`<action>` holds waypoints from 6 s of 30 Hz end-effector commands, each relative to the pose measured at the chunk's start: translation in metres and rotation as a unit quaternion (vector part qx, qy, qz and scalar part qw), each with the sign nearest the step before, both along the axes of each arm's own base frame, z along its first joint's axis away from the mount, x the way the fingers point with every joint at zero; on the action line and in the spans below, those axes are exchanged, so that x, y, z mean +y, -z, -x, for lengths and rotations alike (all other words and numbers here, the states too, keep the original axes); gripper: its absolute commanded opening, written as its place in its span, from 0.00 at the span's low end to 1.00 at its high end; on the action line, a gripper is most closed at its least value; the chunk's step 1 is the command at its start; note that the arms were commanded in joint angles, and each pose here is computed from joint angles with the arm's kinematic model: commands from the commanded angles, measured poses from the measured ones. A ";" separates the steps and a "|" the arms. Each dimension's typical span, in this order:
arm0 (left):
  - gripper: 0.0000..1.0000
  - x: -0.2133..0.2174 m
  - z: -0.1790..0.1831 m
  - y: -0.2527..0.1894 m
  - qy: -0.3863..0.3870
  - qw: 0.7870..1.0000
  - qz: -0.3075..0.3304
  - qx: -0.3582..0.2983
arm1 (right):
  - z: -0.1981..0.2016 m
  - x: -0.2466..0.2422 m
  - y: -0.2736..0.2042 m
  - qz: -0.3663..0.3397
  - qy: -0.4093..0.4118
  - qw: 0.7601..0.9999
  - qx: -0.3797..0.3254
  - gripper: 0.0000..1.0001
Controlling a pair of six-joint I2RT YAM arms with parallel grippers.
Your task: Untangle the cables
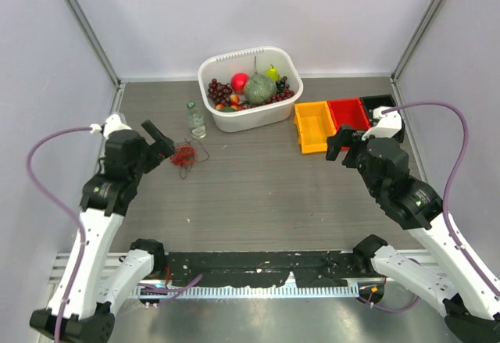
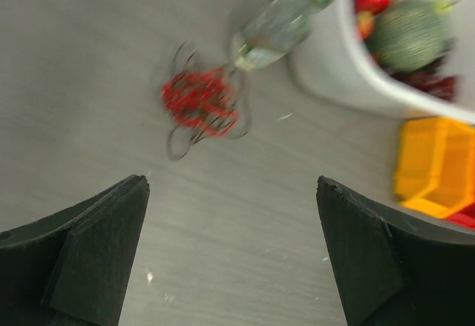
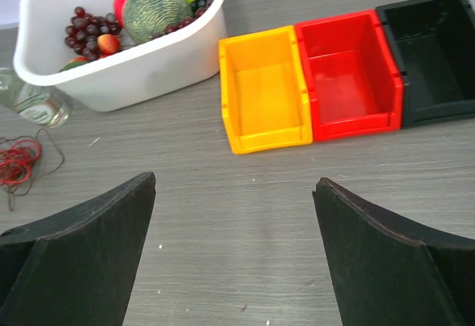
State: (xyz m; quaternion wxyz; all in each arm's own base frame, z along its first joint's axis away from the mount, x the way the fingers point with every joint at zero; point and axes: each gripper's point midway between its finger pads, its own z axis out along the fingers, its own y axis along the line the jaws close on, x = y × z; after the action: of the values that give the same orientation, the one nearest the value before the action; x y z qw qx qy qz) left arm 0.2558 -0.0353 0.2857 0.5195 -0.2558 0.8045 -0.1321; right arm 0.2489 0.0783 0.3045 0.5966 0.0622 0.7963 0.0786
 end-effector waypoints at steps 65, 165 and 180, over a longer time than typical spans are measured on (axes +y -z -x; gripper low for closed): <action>0.68 -0.184 0.040 0.189 0.304 0.923 0.233 -0.025 | 0.043 0.264 0.149 -0.260 -0.353 0.884 0.162 0.64; 0.59 -0.141 0.020 0.216 0.142 0.967 0.213 0.009 | 0.085 0.053 -0.248 -0.239 -0.214 0.902 -0.290 0.01; 0.69 -0.138 0.024 0.204 0.152 0.961 0.229 -0.031 | 0.043 0.097 -0.207 -0.157 -0.195 0.944 -0.214 0.01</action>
State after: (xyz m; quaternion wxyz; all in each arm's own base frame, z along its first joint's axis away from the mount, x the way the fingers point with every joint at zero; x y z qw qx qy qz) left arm 0.2319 -0.1734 0.0895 0.4427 -0.2445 0.7634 -0.4019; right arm 0.2241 0.2131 0.4187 0.6447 -0.0757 0.7088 0.2761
